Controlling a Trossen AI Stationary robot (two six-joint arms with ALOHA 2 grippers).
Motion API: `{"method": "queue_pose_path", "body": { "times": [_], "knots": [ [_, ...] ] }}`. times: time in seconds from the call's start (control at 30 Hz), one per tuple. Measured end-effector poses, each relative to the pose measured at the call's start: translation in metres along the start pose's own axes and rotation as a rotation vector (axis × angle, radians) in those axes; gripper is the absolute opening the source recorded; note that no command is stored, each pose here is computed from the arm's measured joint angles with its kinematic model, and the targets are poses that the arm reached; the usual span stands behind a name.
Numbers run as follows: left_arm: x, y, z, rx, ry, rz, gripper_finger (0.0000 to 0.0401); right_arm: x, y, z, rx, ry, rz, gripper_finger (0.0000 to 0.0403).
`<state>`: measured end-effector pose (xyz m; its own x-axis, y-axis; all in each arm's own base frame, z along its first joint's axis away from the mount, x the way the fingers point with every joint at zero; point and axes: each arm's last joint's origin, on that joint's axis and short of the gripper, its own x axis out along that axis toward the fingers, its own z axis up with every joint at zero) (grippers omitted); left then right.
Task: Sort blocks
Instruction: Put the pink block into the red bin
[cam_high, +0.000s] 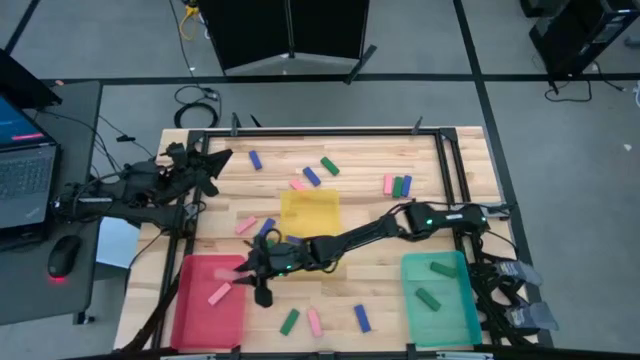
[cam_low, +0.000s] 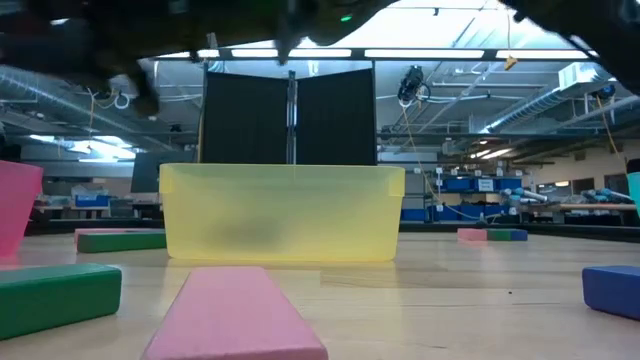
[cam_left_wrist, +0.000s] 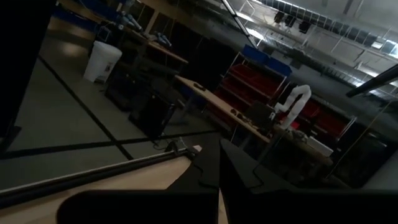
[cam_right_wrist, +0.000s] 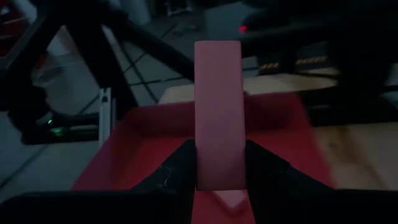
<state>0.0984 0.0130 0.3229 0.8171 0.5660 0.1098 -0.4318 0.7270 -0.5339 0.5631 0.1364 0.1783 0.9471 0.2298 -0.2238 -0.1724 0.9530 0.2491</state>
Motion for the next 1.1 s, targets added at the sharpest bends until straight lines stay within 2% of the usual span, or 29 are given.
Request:
{"method": "queue_pose_path", "body": {
  "times": [0.2,0.27,0.43,0.5,0.57,0.67,0.83,0.93,1.1],
  "knots": [
    [0.0,0.0,0.0,0.001,0.002,0.001,0.0008,0.02,-0.005,-0.007,0.004,0.11,0.0,0.0118],
    [0.0,0.0,0.0,0.001,0.002,0.001,0.0008,0.022,-0.007,-0.008,0.006,0.136,0.003,0.0151],
    [0.0,0.0,0.0,0.003,0.004,0.002,0.0008,0.016,-0.015,0.003,-0.007,0.14,-0.01,0.0282],
    [0.0,0.0,-0.001,0.002,0.004,0.002,0.0008,0.012,-0.017,0.014,-0.033,0.128,-0.014,0.0313],
    [0.0,0.0,-0.001,0.001,0.005,0.003,0.0008,0.006,-0.016,0.027,-0.058,0.11,-0.022,0.0328],
    [0.0,0.0,-0.001,-0.002,0.007,0.004,0.0008,-0.004,-0.012,0.042,-0.103,0.059,-0.056,0.0328],
    [0.0,0.003,-0.005,0.009,0.041,0.022,0.0008,-0.027,-0.014,0.052,-0.136,-0.018,-0.103,0.0296],
    [0.0,0.004,-0.008,0.011,0.067,0.037,0.0008,-0.053,-0.022,0.051,-0.109,-0.081,-0.144,0.0275],
    [0.003,0.007,-0.019,0.055,0.152,0.087,0.0008,-0.114,-0.027,0.033,-0.09,-0.143,-0.301,0.0254]
  ]
}}
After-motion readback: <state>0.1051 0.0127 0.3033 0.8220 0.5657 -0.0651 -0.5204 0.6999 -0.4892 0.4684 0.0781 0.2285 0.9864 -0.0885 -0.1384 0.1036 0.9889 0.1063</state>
